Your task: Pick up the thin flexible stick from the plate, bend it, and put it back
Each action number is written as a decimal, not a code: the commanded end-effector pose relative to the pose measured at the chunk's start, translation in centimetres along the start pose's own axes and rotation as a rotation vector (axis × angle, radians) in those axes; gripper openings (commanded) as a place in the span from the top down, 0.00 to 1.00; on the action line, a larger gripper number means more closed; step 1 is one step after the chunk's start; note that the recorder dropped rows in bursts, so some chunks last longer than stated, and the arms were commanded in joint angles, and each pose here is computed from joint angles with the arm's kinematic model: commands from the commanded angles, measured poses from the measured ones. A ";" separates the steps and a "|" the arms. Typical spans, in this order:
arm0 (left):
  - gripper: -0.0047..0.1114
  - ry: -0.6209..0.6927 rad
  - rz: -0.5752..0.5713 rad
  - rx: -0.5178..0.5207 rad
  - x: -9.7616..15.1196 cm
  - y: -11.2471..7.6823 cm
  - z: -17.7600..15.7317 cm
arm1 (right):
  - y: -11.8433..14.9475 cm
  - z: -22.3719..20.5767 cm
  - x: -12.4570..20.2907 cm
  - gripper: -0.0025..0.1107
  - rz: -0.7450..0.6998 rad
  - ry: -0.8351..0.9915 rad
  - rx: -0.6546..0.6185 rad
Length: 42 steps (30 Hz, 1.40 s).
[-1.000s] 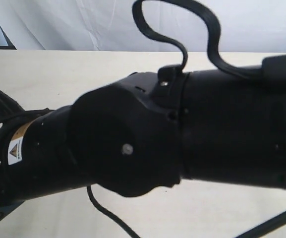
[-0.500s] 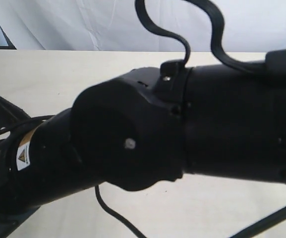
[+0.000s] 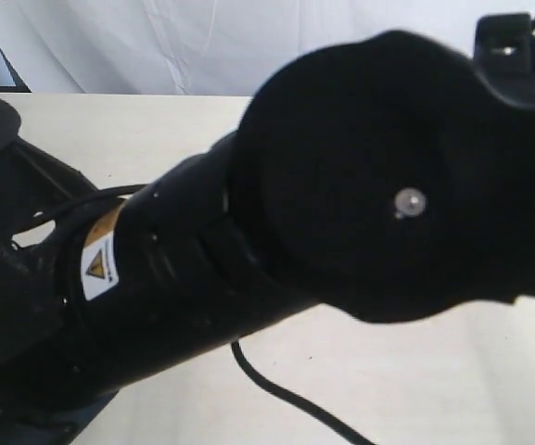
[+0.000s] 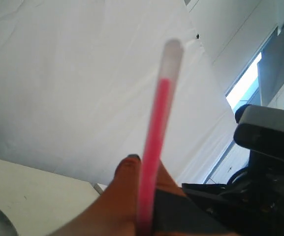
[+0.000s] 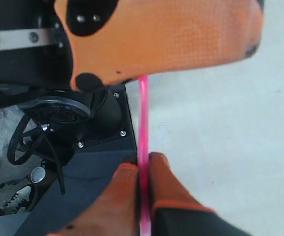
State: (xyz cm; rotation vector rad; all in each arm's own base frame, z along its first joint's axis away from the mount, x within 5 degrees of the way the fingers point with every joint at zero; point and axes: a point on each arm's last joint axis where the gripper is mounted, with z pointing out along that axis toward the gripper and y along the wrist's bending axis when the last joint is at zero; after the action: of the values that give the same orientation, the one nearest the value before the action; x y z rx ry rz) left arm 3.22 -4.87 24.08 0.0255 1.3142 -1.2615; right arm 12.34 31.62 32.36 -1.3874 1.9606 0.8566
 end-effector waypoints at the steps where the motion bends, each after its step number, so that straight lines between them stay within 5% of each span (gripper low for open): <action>1: 0.96 0.014 0.037 -0.044 0.3 0.6 -0.1 | -0.2 -0.3 -0.6 0.99 -0.002 -0.052 0.015; 5: 0.94 -0.081 -0.128 -0.020 -0.6 0.4 -0.1 | -0.8 2.0 0.4 0.99 0.014 0.022 0.011; 14: 0.65 -0.100 -0.142 -0.018 -0.7 0.4 -0.1 | -0.9 3.0 1.1 0.99 0.028 0.075 -0.003; 17: 0.71 -0.092 -0.112 -0.026 -0.7 0.5 -0.1 | -0.8 2.9 1.1 0.99 0.034 0.078 -0.011; 21: 0.96 -0.053 -0.013 -0.039 -0.3 0.5 -0.1 | -0.2 1.6 0.8 0.99 0.037 0.068 -0.034; 30: 0.96 -0.022 0.061 -0.128 -0.1 1.3 -0.2 | 1.0 -3.2 -0.8 0.99 -0.030 -0.059 -0.036; 42: 0.96 -0.096 -0.077 -0.019 -0.9 0.2 -0.1 | -0.1 1.3 0.9 0.99 -0.012 0.086 -0.037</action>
State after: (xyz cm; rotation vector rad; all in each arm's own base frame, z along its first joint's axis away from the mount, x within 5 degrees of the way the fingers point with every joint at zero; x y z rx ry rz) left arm 3.60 -4.21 24.43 -0.0970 1.2693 -1.2854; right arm 12.01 31.55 31.68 -1.4567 1.9926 0.8595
